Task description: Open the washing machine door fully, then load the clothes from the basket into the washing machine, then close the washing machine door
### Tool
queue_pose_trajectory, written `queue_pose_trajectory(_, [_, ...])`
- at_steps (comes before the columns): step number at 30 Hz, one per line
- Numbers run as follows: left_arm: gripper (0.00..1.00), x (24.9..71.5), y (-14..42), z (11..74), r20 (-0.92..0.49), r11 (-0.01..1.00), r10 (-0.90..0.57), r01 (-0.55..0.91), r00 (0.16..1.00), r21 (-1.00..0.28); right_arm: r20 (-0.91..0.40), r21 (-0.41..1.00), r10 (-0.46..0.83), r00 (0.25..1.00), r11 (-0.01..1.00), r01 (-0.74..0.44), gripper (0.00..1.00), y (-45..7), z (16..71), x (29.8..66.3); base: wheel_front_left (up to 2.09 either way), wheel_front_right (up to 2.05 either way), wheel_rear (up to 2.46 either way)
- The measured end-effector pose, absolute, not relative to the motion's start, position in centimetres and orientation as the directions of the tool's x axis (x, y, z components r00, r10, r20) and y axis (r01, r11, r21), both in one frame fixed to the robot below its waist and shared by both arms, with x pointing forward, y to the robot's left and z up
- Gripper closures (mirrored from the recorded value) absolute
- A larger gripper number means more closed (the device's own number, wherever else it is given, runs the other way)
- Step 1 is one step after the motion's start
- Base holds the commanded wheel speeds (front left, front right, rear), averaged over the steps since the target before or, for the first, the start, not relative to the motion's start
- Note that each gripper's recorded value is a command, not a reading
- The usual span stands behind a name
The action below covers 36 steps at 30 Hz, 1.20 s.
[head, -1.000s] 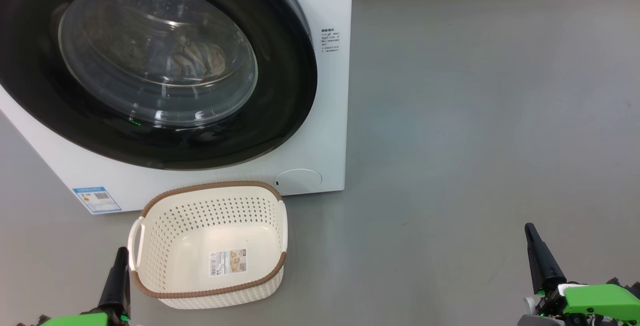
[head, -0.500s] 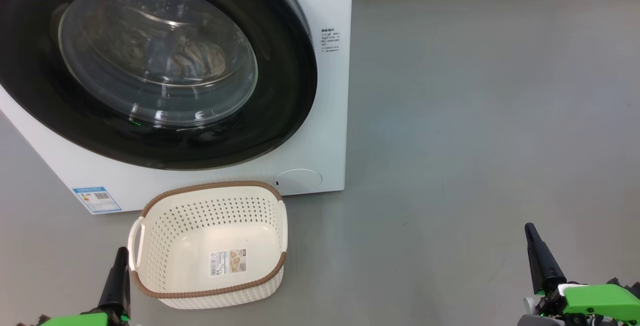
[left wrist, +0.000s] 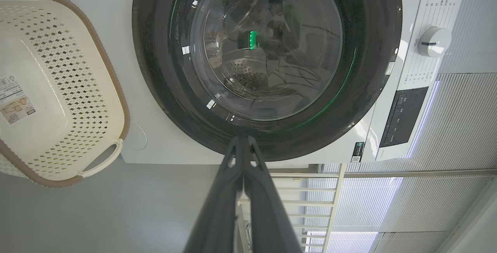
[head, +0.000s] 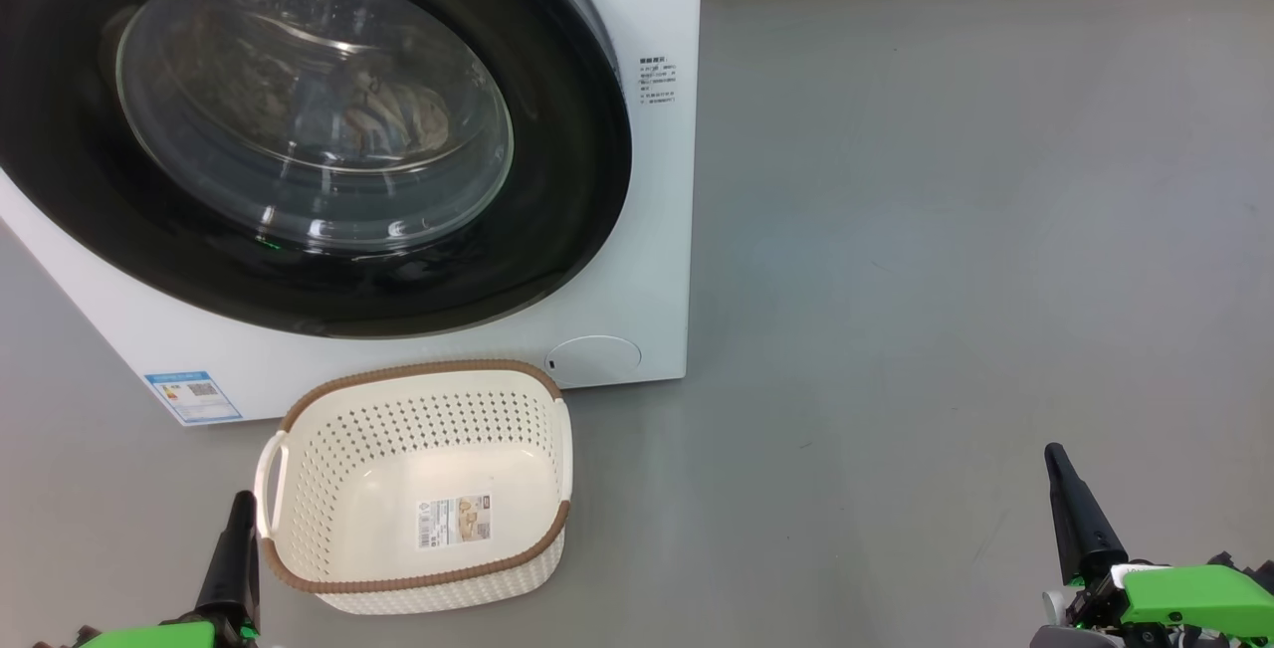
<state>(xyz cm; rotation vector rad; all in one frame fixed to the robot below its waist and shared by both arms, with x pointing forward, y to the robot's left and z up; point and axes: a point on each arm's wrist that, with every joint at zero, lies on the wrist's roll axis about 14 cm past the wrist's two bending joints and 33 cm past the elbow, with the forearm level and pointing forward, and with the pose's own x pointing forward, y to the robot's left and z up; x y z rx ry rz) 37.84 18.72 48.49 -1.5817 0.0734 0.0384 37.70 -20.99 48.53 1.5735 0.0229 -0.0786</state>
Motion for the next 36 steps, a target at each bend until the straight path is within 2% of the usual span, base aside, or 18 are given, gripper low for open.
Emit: queue_pose_trajectory(36, [1.00,37.84,18.72,48.50,-0.071,-0.011,-0.023,-0.071,0.997,-0.997,-0.065,0.998,-0.036,0.997,-0.006,0.064,1.00,-20.95,48.52,37.70,0.00,0.00,0.00])
